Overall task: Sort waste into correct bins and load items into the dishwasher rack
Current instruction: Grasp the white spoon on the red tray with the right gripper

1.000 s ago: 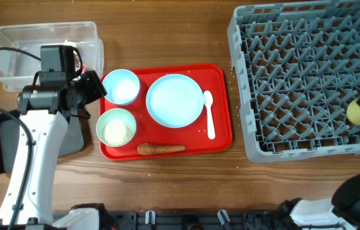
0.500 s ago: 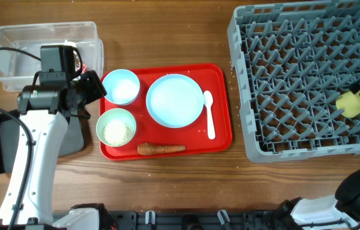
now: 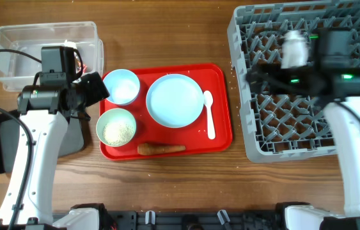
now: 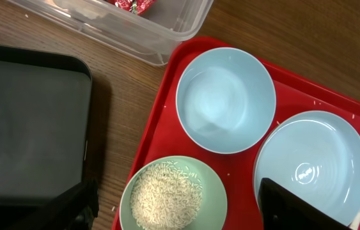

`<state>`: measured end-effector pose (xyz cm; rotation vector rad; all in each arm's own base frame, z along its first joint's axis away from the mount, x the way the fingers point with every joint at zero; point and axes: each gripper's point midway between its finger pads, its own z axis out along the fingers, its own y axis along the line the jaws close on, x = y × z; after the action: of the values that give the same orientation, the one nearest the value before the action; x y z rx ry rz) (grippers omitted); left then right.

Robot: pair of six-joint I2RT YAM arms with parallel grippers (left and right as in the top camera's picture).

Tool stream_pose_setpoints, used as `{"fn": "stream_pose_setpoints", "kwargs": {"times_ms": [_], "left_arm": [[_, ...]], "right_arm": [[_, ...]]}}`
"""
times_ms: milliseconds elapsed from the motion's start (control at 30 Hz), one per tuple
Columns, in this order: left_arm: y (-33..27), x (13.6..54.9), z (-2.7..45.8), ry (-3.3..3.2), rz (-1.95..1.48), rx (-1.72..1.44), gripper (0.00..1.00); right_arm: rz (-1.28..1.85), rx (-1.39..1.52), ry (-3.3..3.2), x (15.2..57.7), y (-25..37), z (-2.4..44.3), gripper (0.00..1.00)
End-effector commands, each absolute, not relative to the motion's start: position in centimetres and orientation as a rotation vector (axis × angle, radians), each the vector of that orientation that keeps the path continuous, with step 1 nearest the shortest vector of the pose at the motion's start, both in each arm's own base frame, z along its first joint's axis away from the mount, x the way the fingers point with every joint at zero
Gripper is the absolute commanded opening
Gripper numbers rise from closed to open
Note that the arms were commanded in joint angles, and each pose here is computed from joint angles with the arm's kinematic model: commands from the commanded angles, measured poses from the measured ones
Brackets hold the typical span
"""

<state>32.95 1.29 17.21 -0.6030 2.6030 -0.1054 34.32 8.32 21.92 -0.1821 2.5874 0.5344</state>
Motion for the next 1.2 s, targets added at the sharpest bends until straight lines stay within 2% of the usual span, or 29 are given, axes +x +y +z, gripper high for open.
{"fn": "stream_pose_setpoints", "kwargs": {"times_ms": [0, 100, 233, 367, 633, 967, 1033, 1167], "left_arm": [[1.7, 32.9, 17.8, 2.584, -0.088, -0.6, 0.8], [1.7, 32.9, 17.8, 2.584, -0.088, -0.599, 0.8], [1.7, 33.0, 17.8, 2.583, -0.088, -0.599, 0.8], [1.7, 32.9, 17.8, 2.584, -0.089, -0.599, 0.8], [1.7, 33.0, 17.8, 2.583, -0.088, -0.599, 0.8], [1.7, 33.0, 17.8, 2.583, -0.089, -0.599, 0.8], [1.7, 33.0, 17.8, 2.583, -0.089, -0.599, 0.8], [1.7, 33.0, 17.8, 2.583, -0.089, -0.599, 0.8]], "right_arm": [[0.362, -0.225, 2.69, 33.9, 10.7, 19.2, 1.0], [0.328, -0.261, 2.779, 33.1, 13.6, 15.9, 0.99], [0.321, -0.284, 2.921, 31.5, 16.1, 10.8, 0.82], [0.221, -0.272, 3.009, 30.8, 17.2, 6.4, 0.74], [0.052, -0.25, 3.094, 31.1, 17.5, 0.1, 0.68], [0.022, -0.149, 3.034, 32.8, 17.5, -0.5, 0.4], [0.024, -0.123, 3.035, 32.8, 17.5, -0.5, 0.31], [0.03, -0.123, 3.035, 32.8, 17.6, -0.5, 0.23]]}}
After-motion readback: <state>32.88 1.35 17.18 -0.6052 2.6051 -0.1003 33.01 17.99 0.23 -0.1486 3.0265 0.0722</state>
